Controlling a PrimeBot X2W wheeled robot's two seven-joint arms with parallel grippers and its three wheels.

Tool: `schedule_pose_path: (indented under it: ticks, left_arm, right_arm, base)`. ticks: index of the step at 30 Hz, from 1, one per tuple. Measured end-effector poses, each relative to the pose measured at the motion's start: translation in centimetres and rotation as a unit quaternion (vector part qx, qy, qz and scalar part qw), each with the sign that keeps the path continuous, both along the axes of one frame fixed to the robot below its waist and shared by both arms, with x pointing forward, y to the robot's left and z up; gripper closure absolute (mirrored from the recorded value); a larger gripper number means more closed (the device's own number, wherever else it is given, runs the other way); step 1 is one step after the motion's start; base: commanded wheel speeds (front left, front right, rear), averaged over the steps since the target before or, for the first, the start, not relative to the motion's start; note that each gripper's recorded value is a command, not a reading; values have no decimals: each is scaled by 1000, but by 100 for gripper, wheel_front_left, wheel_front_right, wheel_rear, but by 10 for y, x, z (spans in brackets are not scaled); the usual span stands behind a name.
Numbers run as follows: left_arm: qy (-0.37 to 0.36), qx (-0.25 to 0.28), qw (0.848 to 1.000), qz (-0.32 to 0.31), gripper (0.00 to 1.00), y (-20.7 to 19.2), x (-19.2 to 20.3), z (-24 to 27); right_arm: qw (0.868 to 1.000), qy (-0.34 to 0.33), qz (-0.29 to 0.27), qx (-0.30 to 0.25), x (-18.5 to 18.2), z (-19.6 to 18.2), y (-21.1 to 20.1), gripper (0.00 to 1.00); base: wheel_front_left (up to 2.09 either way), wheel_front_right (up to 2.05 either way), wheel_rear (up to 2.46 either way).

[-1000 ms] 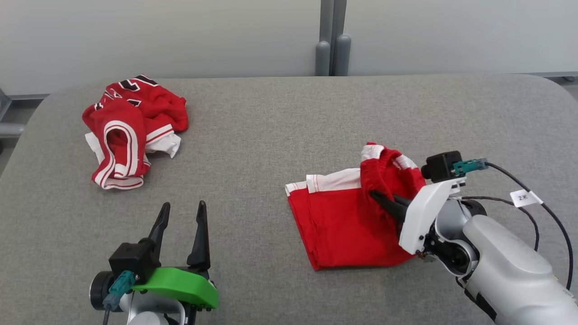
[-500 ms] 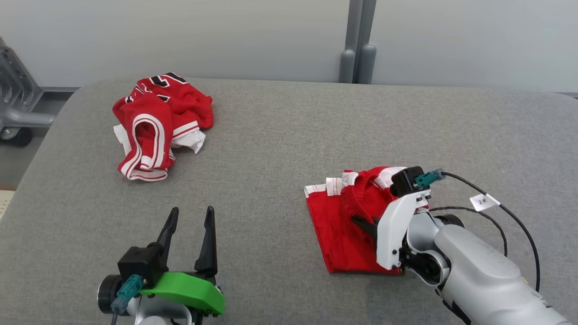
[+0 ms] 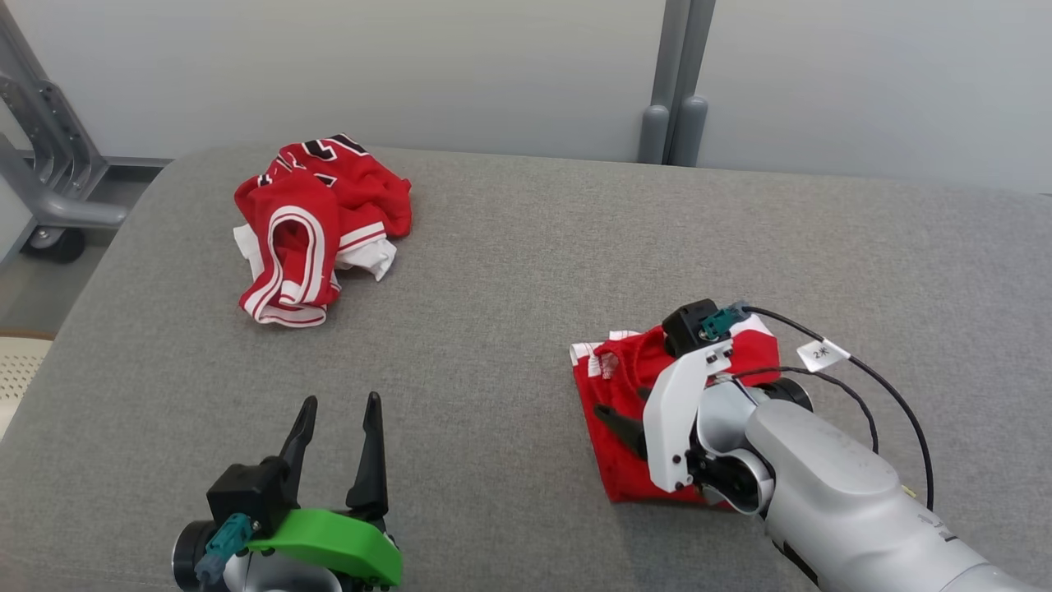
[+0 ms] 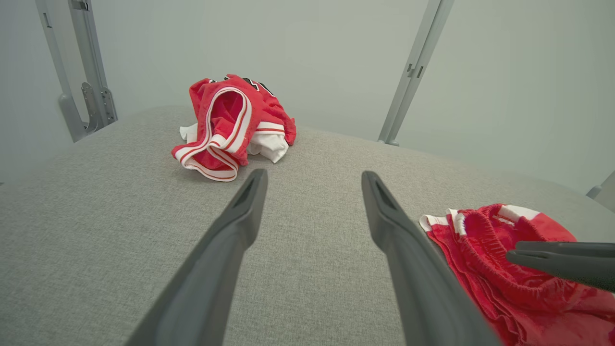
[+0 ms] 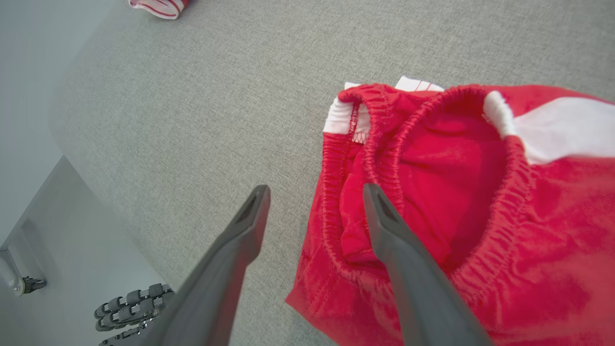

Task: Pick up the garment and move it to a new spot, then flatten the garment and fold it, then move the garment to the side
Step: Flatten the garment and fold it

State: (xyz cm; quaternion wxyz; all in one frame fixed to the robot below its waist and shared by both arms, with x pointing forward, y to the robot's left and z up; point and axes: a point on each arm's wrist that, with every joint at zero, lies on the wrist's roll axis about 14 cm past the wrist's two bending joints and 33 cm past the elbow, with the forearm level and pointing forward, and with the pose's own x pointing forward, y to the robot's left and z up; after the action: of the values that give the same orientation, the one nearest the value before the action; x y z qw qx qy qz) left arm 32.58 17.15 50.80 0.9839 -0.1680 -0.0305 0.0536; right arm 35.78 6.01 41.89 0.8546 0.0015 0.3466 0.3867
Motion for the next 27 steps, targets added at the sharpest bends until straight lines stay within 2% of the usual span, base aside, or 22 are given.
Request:
schedule_pose_path:
  ticks: [5, 11, 14, 19, 27]
  left_arm:
    - [0, -1, 1000, -5, 0, -3, -1, -1]
    - [-4, -2, 1000, -15, 0, -9, 1, 2]
    - [-6, -3, 1000, -24, 0, -15, 2, 2]
    - [-14, -2, 999, -38, 0, -24, 6, 8]
    - [-8, 3, 999, -39, 0, -24, 9, 5]
  right_arm:
    - [999, -24, 13, -17, 1, 7, -1, 0]
    - [998, -66, -2, 16, 15, 40, 0, 0]
    - [996, -84, -34, 24, 31, 51, -18, 0]
    - [989, -85, -114, 23, 57, 49, -73, 0]
    - [981, -27, -191, 20, 56, 7, -121, 0]
  base:
    - [0, 0, 0]
    - [0, 0, 0]
    - [0, 0, 0]
    - [0, 0, 0]
    - [0, 0, 0]
